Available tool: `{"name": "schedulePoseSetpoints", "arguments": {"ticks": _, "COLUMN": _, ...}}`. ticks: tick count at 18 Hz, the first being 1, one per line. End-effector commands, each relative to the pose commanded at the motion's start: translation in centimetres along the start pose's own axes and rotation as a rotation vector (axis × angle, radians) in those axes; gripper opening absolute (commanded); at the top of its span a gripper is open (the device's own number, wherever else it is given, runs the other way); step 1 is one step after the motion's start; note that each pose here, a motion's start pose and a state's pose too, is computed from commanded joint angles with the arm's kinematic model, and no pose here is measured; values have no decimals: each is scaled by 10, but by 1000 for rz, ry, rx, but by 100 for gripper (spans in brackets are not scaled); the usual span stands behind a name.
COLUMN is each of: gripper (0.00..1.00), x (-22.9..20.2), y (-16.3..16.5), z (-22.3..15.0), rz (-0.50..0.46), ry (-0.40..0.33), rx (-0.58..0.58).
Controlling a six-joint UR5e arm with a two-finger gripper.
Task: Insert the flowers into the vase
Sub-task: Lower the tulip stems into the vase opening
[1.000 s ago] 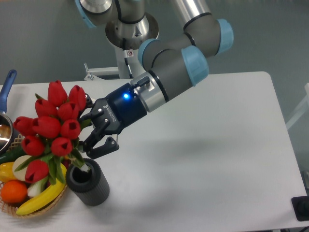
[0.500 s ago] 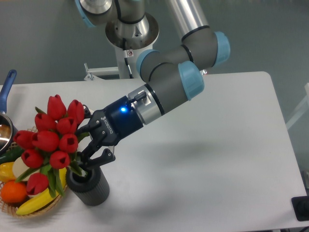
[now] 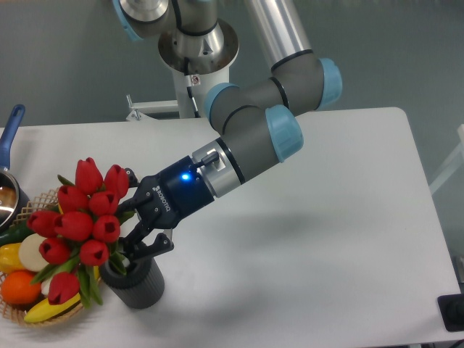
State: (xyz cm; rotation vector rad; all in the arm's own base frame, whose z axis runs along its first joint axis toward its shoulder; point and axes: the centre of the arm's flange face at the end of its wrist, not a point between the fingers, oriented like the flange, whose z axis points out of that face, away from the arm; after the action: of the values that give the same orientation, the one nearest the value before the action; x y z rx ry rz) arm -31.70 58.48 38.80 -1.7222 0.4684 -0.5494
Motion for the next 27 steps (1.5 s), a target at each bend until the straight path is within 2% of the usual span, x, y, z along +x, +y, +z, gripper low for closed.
{"name": "schedulePoseSetpoints", "arguments": {"ticks": 5, "gripper": 25, "x": 3, "y": 39, "z": 5, "rz": -23, "ry": 11, "rx": -10}}
{"name": "schedulePoseSetpoints", "arguments": {"ticks": 12, "gripper": 28, "x": -8, "y": 60, "z": 4, "rz": -42, "ry": -15, "rx": -63}}
{"name": "schedulePoseSetpoints", "arguments": {"ticks": 17, "gripper": 38, "x": -14, "y": 77, "z": 8, "rz": -32, "ry": -17, "rx": -87}}
{"name": "schedulePoseSetpoints", "arguments": {"ticks": 27, "gripper": 46, "x": -7, "y": 90, "z": 8, "rz": -31, "ry": -13, "rx": -95}}
